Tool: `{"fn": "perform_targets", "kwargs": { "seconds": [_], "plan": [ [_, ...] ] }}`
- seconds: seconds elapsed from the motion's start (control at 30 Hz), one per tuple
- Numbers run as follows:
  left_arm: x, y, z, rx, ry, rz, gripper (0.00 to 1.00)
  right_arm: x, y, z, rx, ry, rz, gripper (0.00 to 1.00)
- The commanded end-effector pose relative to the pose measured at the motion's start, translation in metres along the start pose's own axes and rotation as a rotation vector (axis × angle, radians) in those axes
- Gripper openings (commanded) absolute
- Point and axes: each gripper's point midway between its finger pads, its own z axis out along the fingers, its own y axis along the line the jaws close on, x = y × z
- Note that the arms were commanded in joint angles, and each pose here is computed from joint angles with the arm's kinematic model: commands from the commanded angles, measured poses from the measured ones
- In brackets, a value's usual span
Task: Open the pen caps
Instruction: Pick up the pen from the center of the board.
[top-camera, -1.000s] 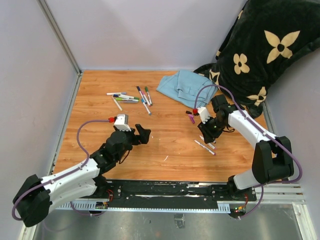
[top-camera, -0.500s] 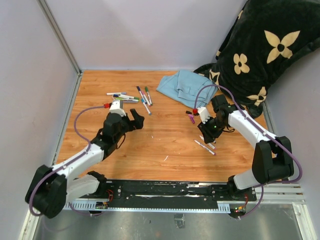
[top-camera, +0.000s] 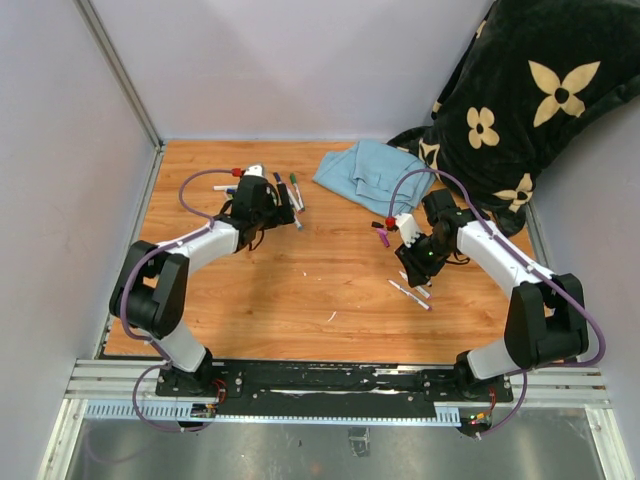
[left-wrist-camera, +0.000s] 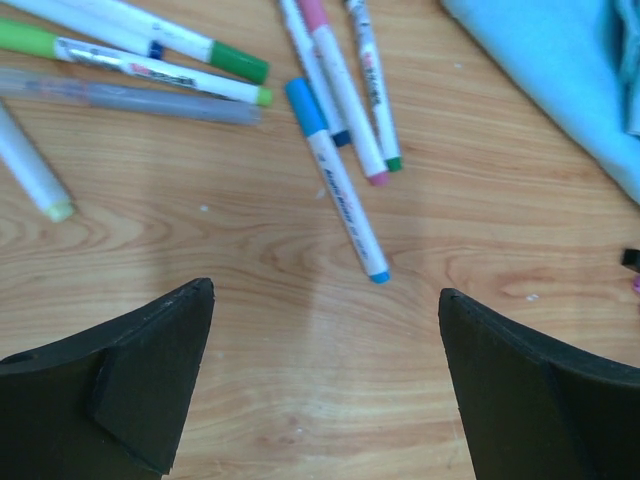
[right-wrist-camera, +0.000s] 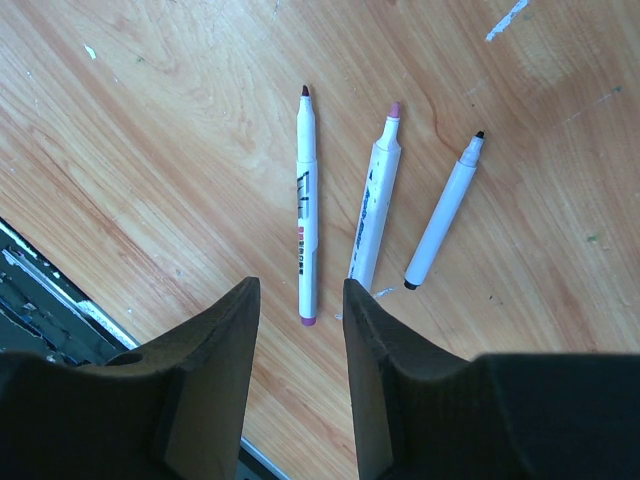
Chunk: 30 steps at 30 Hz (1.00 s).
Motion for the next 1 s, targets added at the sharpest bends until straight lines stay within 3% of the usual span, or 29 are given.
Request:
{"fn": "perform_targets", "kwargs": {
  "seconds": [0.0,0.37,0.47,0.53,0.57,0.97],
  "plan": [
    [-0.011,0.039,0.006,-0.13,-0.001,-0.017,0.96,-0.005,-0.001,-0.011,0.004,-0.028,-0.014,0.4],
    [-0.026,0.11,0.005,-0.277,-0.01,-0.126,0.87,-0.006,-0.001,-0.012,0.006,-0.03,-0.015,0.4],
    [-0.031,0.126,0.004,-0.346,-0.034,-0.142,0.69,-0.005,0.0,-0.011,0.002,-0.029,-0.014,0.4],
    [-0.035,0.14,0.005,-0.425,-0.041,-0.166,0.45,-0.006,0.0,-0.011,0.0,-0.029,-0.014,0.4],
    [-0.036,0.147,0.006,-0.475,-0.038,-0.172,0.38,-0.005,0.0,-0.011,0.0,-0.029,-0.013,0.41],
    [-0.039,0.148,0.042,-0.504,0.058,-0.134,0.39,-0.005,0.0,-0.01,-0.002,-0.029,-0.014,0.41]
  ]
}}
